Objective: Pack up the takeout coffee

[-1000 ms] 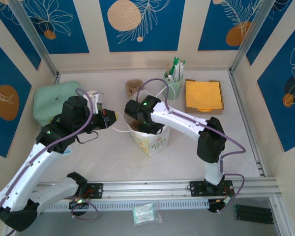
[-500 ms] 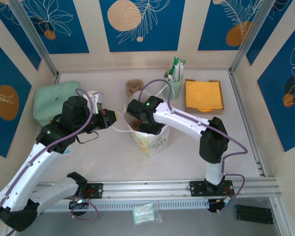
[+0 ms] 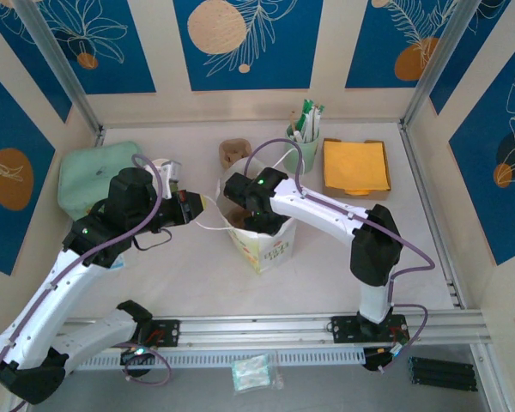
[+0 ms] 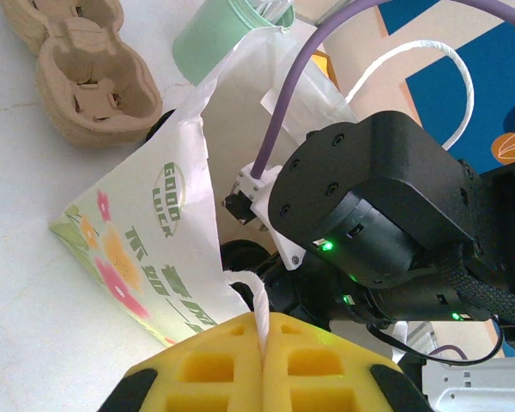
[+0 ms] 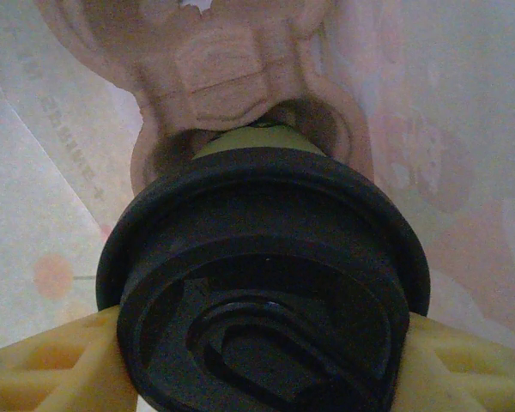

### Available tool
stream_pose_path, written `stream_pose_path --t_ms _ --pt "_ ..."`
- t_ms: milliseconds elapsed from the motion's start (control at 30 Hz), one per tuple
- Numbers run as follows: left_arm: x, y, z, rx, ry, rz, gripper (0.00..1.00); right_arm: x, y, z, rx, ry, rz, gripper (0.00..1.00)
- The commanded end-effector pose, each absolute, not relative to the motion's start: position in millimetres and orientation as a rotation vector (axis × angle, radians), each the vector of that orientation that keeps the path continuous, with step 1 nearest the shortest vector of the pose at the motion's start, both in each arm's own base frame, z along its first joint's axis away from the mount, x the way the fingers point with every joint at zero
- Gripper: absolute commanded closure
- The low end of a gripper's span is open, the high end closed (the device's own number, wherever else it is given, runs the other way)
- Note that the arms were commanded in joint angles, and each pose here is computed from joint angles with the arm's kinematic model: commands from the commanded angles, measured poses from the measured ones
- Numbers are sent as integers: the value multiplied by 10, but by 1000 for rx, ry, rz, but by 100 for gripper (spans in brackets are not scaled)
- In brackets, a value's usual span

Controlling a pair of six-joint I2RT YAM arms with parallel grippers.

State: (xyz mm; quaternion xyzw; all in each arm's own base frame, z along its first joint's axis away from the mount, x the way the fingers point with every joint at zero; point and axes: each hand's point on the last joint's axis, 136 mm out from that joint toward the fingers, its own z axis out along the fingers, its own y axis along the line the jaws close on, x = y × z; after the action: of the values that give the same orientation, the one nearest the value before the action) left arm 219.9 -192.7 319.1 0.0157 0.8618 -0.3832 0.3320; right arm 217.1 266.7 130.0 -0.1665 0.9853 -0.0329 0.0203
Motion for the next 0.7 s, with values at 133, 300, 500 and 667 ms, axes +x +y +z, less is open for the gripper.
stream_pose_path --t_ms 133,300,500,667 --pt "2178 -1957 3296 69 2208 -1032 100 2049 2724 1064 -526 3144 -71 41" --pt "2181 -1955 3280 70 2209 -1027 100 2067 2731 1117 -533 3131 -73 37" --pt "2183 -1954 3282 71 2209 -1025 100 2104 2753 1234 -539 3106 -61 32" --pt "2184 -1953 3274 69 2211 -1024 100 2116 2790 1330 -554 3090 -45 25"
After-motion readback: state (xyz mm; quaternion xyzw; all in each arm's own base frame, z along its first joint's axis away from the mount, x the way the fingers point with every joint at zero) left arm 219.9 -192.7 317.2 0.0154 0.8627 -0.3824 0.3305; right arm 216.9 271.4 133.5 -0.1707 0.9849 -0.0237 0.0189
